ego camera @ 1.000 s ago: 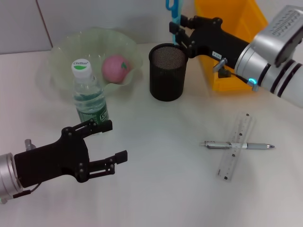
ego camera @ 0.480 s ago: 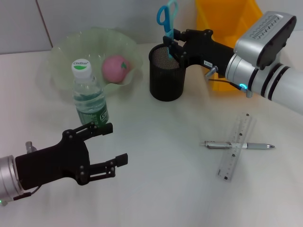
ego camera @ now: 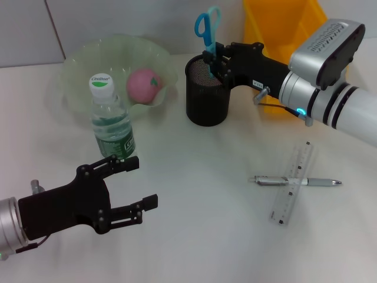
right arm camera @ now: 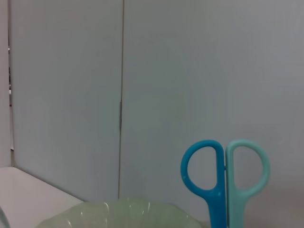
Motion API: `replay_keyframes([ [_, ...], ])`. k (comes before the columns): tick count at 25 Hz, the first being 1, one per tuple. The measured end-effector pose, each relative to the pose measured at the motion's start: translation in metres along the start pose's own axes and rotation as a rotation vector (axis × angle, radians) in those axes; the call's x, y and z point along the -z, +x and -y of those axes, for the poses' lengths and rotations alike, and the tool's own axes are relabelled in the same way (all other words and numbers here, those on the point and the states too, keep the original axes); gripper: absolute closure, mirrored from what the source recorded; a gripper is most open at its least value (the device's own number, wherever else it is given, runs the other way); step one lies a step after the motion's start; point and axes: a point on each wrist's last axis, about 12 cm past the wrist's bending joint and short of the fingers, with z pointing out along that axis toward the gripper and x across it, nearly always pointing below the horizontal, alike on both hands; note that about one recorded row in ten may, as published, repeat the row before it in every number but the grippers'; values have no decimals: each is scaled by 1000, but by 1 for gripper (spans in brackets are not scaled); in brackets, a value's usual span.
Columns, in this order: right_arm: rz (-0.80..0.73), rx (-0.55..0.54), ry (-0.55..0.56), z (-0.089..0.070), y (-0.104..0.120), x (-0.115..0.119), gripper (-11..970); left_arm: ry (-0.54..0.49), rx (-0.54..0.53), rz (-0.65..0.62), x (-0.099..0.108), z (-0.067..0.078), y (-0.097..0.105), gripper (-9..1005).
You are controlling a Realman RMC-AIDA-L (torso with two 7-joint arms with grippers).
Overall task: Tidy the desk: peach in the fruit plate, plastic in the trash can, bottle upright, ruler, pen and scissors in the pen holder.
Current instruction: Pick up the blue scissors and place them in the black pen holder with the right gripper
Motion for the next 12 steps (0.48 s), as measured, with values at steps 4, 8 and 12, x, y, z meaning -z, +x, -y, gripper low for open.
replay_keyframes([
  [4,-3,-6,2,0,2,1,636,1,1,2,1,1,0,156],
  [8,-3,-9,2,-1,3,3,633,1,3,2,2,1,1,156],
  [12,-6,-11,1,-1,5,4,629,-2,3,1,3,2,1,156],
])
